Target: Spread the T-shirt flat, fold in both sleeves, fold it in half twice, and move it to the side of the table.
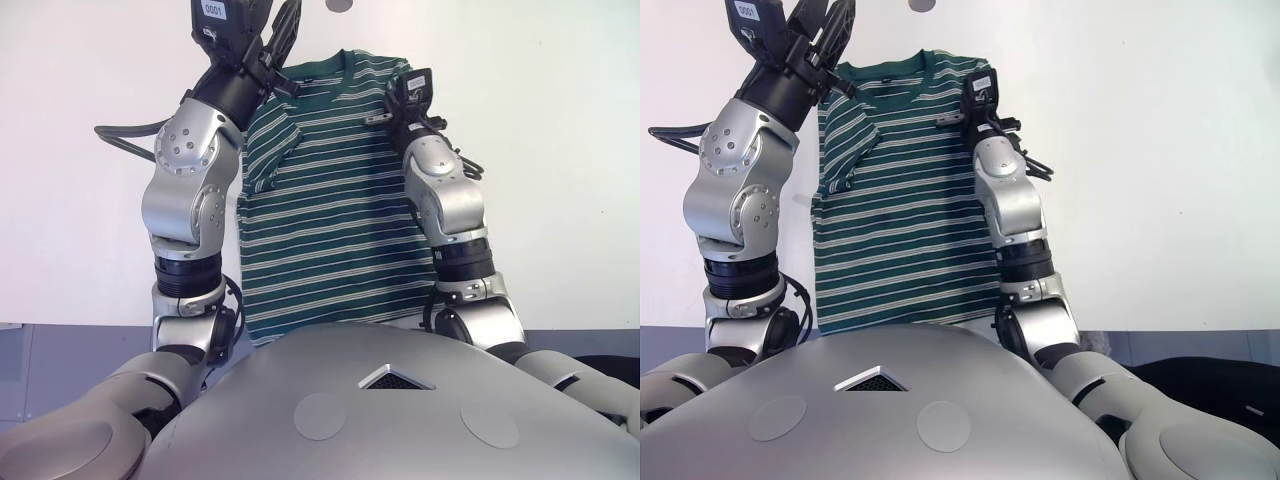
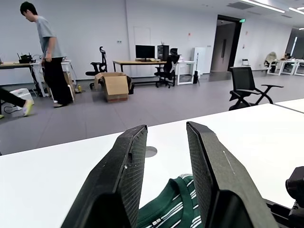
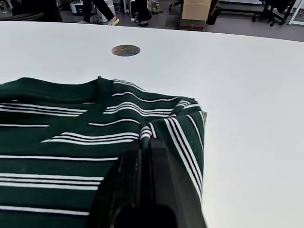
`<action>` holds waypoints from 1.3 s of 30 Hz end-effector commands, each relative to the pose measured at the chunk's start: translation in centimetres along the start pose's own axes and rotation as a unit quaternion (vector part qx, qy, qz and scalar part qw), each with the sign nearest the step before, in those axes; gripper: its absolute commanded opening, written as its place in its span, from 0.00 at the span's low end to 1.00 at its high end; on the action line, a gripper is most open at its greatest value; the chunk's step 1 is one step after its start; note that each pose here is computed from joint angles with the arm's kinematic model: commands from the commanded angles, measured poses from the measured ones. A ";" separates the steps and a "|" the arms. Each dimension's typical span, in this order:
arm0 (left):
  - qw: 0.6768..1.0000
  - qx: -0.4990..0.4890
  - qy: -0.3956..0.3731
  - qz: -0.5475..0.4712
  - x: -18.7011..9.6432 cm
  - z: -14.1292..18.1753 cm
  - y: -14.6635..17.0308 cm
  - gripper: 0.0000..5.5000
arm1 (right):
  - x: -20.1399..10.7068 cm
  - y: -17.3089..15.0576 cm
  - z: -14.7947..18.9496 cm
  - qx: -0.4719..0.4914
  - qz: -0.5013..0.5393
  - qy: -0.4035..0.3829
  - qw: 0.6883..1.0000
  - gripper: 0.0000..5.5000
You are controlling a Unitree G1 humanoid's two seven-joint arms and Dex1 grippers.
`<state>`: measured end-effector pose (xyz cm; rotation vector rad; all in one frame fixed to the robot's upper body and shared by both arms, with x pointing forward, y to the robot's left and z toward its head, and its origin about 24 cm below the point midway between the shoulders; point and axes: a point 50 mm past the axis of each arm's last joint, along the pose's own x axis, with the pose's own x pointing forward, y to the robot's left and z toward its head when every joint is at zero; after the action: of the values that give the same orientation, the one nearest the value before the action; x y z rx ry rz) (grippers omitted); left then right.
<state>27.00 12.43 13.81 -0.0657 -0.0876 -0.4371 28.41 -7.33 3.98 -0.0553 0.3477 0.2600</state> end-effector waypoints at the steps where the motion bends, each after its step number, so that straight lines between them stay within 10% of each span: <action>1: 1.000 0.002 0.007 0.007 0.0 -0.4 0.2 0.28 | -0.3 1.4 0.3 -0.014 0.042 -0.009 0.999 0.00; 9: 1.000 0.001 0.007 0.008 0.0 -0.4 0.2 0.28 | -0.7 2.5 0.5 -0.066 0.086 -0.018 0.994 0.00; 17: 1.000 -0.001 0.008 0.003 0.0 -0.5 0.1 0.28 | -1.0 2.9 1.5 -0.037 0.126 -0.041 0.991 0.29; 24: 0.988 0.076 -0.042 -0.127 -0.5 2.8 1.5 0.28 | -6.5 -1.4 7.8 -0.016 0.189 -0.239 0.952 0.40; 30: 0.869 0.351 0.039 -0.348 -10.9 0.1 5.4 0.40 | -16.4 -7.1 0.7 -0.443 0.185 -0.209 0.852 0.49; 39: 0.730 0.450 0.131 -0.497 -24.1 -3.2 6.8 0.51 | -29.6 -13.3 -8.5 -0.546 0.306 -0.042 0.779 0.55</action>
<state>12.39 25.99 8.28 0.8953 -0.1351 -1.2652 6.52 -25.21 5.92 -1.0155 -0.0044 0.9514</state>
